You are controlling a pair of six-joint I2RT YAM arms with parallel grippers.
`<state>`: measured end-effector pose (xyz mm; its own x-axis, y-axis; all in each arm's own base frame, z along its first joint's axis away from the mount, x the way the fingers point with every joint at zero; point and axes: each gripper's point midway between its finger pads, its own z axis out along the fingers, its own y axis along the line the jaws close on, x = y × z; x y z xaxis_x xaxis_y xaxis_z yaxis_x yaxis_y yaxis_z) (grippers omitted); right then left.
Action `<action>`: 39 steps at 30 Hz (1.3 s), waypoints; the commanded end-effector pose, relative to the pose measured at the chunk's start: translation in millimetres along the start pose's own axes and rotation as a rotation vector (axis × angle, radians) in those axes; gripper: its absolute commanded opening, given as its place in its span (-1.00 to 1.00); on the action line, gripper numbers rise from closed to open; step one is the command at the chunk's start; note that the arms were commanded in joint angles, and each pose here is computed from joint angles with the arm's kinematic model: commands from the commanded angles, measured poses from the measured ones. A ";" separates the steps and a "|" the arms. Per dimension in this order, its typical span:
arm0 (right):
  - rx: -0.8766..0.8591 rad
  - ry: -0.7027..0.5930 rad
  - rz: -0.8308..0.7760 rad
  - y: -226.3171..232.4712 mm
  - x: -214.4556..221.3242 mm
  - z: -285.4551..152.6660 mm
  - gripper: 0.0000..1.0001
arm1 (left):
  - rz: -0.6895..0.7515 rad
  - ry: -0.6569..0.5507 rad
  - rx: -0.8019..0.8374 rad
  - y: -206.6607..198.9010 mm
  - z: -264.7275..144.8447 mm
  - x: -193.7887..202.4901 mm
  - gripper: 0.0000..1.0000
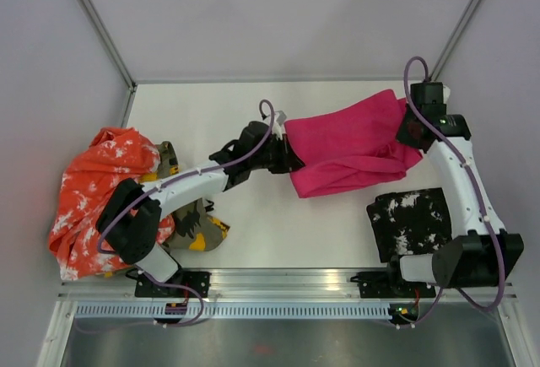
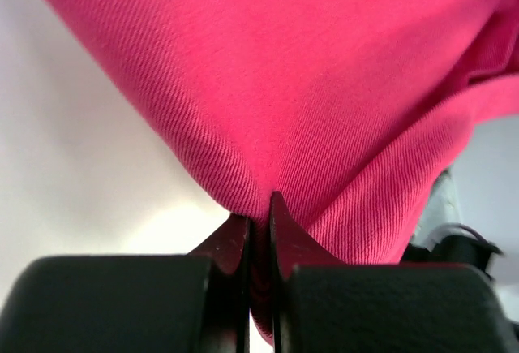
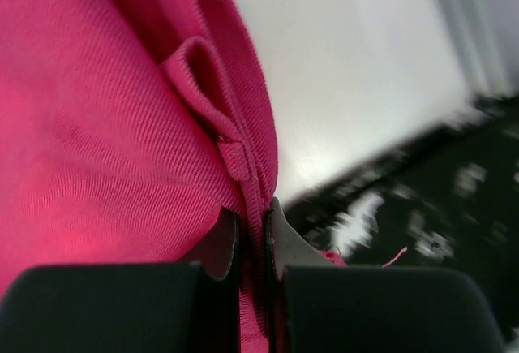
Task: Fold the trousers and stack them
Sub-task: Neatly place the folded trousers to the corner
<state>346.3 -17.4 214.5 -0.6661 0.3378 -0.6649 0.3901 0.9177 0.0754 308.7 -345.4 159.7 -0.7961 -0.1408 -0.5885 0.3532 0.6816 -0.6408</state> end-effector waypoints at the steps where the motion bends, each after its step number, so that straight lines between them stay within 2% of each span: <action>1: 0.458 -0.251 0.065 -103.4 -40.8 -71.2 -1.00 | -0.050 -0.053 0.049 -29.6 -7.4 16.2 -0.95; 3: 0.532 -0.291 0.053 -124.9 -37.4 -92.6 -1.00 | -0.033 -0.059 0.089 -51.5 -3.8 32.9 -0.95; 5: 0.691 -0.301 0.014 -152.9 -27.6 -104.9 -1.00 | -0.031 -0.090 0.105 -67.9 0.3 38.9 -0.95; 7: 0.853 -0.306 -0.011 -178.9 -13.0 -116.0 -1.00 | 0.002 -0.074 0.136 -91.8 6.7 62.3 -0.95; 12: 1.088 -0.203 -0.139 -218.5 14.0 -104.5 -1.00 | 0.037 -0.078 0.196 -134.6 26.1 93.2 -0.95; 13: 1.118 -0.194 -0.141 -224.6 17.1 -105.6 -1.00 | 0.039 -0.066 0.182 -132.1 34.6 103.9 -0.95; 16: 1.110 -0.207 -0.182 -236.5 15.6 -105.4 -1.00 | 0.030 -0.066 0.165 -135.6 49.2 123.2 -0.95; 17: 1.146 -0.303 -0.107 -241.4 5.6 -119.2 -1.00 | 0.035 -0.061 0.163 -136.6 52.7 131.8 -0.95; 20: 1.205 -0.341 -0.042 -259.8 8.7 -129.9 -1.00 | 0.057 -0.056 0.155 -133.4 72.6 146.3 -0.95; 21: 1.141 -0.373 -0.047 -260.7 0.9 -122.2 -1.00 | 0.059 -0.055 0.168 -138.8 77.1 146.4 -0.95; 22: 1.142 -0.342 -0.083 -265.7 4.0 -118.3 -1.00 | 0.052 -0.048 0.165 -137.8 81.5 150.0 -0.95; 25: 1.194 -0.298 -0.059 -287.5 13.7 -116.6 -1.00 | 0.043 -0.027 0.176 -132.1 91.6 166.9 -0.95; 28: 1.249 -0.294 0.024 -307.3 30.0 -123.3 -1.00 | 0.044 -0.025 0.202 -137.1 93.6 172.4 -0.95; 36: 1.310 -0.286 0.013 -322.0 38.6 -115.6 -1.00 | 0.120 -0.005 0.266 -168.6 101.0 196.4 -0.95; 39: 1.299 -0.267 -0.019 -324.6 38.1 -104.8 -1.00 | 0.126 0.020 0.245 -158.2 111.3 208.2 -0.95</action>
<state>130.0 -248.5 169.9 -0.7789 0.2182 -0.5880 0.6262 0.3237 -0.7093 138.8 -580.3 134.8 -0.7637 -0.1734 -0.6218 0.5319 0.3769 -0.7583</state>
